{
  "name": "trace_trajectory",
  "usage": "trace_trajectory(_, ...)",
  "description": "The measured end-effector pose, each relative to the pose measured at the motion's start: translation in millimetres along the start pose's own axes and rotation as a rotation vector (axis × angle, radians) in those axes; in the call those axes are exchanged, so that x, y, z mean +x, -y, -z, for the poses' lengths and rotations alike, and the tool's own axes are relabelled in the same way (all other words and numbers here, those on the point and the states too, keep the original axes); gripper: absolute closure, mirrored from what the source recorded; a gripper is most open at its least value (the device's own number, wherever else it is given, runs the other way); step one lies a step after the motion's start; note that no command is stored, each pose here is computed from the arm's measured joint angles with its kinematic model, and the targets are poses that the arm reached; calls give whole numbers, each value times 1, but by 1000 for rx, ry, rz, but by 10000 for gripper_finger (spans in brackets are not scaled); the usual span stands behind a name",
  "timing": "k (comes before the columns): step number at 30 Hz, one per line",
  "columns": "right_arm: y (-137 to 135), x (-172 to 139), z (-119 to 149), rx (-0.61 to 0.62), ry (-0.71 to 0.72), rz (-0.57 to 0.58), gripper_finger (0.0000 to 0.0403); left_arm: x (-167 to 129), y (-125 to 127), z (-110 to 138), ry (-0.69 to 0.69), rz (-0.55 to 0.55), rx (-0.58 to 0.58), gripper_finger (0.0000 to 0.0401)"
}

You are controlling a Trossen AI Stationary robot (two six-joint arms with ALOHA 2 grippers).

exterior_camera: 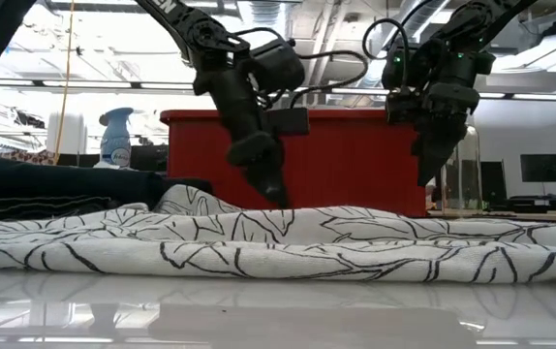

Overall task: Fold Laundry from Bin
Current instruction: Fold the white patterned shirt

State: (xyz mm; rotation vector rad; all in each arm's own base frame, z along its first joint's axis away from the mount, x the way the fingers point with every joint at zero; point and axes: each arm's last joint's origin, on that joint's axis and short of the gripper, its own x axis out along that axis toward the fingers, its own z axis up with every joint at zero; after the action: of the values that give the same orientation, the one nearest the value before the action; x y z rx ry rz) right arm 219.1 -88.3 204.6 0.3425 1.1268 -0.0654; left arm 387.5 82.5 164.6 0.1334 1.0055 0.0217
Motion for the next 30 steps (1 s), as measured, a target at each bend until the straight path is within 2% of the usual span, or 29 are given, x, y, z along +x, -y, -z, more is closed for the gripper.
trace_trajectory(4,0,0,0,6,1,1,237,0,1,-1,32,78,29,218)
trace_trajectory(10,0,0,0,5,5,2,237,13,14,1,-2,92,95,218)
trace_trajectory(15,0,0,-1,3,8,0,237,29,19,7,-42,98,75,218)
trace_trajectory(21,-3,1,-1,-9,9,-4,237,31,19,8,-50,103,59,218)
trace_trajectory(25,-4,1,-2,-16,9,-6,237,27,10,7,-85,38,67,218)
trace_trajectory(30,-4,1,-2,-16,9,-5,237,16,-14,0,-157,-58,3,218)
